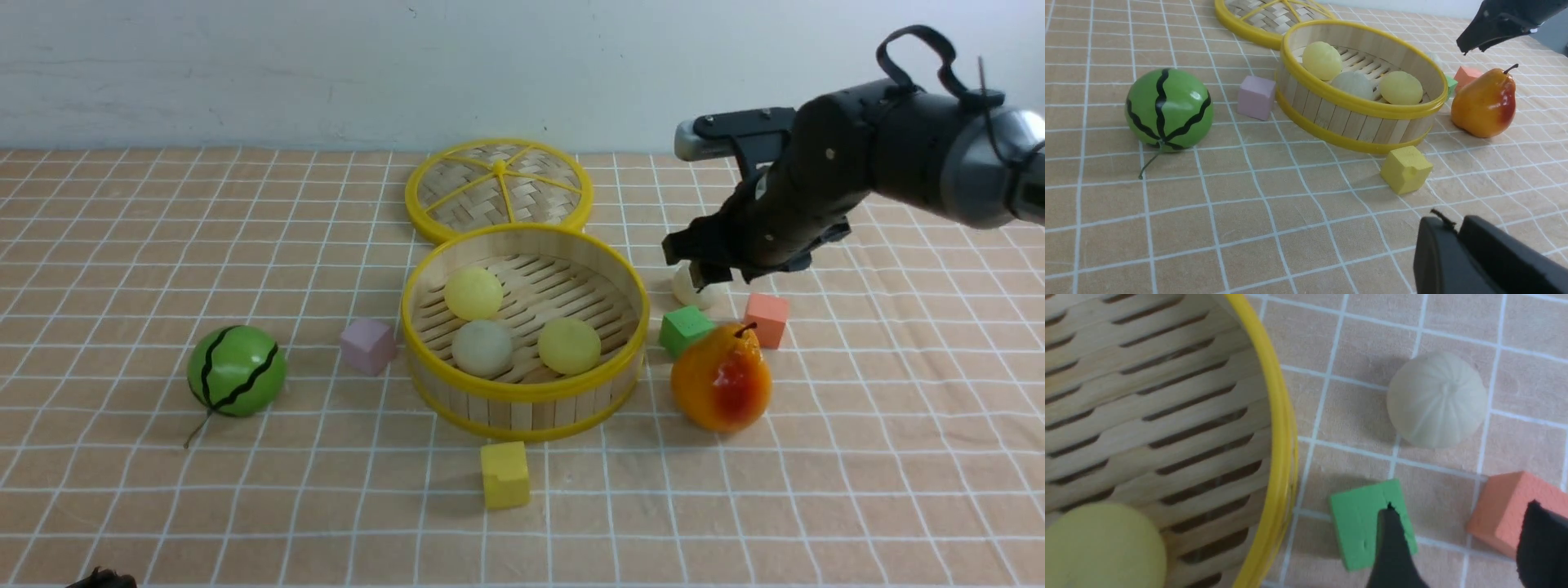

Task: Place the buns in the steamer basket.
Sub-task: Use the right arm to grab a steamed stuffed bun

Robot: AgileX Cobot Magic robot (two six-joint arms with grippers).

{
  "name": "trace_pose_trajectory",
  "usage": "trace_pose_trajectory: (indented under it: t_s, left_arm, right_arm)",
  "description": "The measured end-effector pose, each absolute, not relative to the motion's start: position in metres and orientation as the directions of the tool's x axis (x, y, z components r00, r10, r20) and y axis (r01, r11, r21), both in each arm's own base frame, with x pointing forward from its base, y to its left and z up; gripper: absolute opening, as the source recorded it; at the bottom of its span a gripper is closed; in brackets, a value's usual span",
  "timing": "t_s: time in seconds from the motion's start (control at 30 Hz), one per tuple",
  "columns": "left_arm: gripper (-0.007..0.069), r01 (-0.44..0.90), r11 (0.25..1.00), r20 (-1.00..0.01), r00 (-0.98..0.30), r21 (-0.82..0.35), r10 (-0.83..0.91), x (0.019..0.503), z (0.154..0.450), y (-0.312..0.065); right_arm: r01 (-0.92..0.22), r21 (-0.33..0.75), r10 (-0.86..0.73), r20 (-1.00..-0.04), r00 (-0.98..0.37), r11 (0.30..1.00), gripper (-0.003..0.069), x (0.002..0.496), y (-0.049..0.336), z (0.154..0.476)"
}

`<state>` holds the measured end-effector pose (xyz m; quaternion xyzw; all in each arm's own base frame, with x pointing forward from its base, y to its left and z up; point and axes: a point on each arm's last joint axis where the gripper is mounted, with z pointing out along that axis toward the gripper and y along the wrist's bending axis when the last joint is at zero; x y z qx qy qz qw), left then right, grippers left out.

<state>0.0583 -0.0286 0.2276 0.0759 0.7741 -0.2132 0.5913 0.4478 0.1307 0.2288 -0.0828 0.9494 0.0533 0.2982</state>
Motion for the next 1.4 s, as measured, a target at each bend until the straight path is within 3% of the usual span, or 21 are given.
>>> trace_pose_trajectory:
  t_s: [0.83,1.13,1.23,1.4]
  left_arm:
    - [0.0082,0.370,0.898,-0.948,-0.289,-0.240,-0.135,0.058,0.228,-0.029]
    - [0.0092,0.370,0.898,-0.948,-0.289,-0.240,-0.135,0.058,0.228,-0.029]
    - [0.0097,0.370,0.898,-0.948,-0.289,-0.240,-0.135,0.058,0.228,-0.029]
    - [0.0102,0.370,0.898,-0.948,-0.289,-0.240,-0.135,0.058,0.228,-0.029]
  right_arm:
    - [-0.123,0.053,-0.063,-0.624,-0.779,0.991,0.0339,0.503,0.120,0.181]
    - [-0.123,0.053,-0.063,-0.627,-0.777,0.991,0.0153,0.503,0.120,0.181]
    - [-0.124,0.054,-0.063,-0.630,-0.774,0.991,0.0038,0.504,0.120,0.181]
    - [-0.123,0.053,-0.062,-0.629,-0.775,0.991,0.0006,0.501,0.120,0.190]
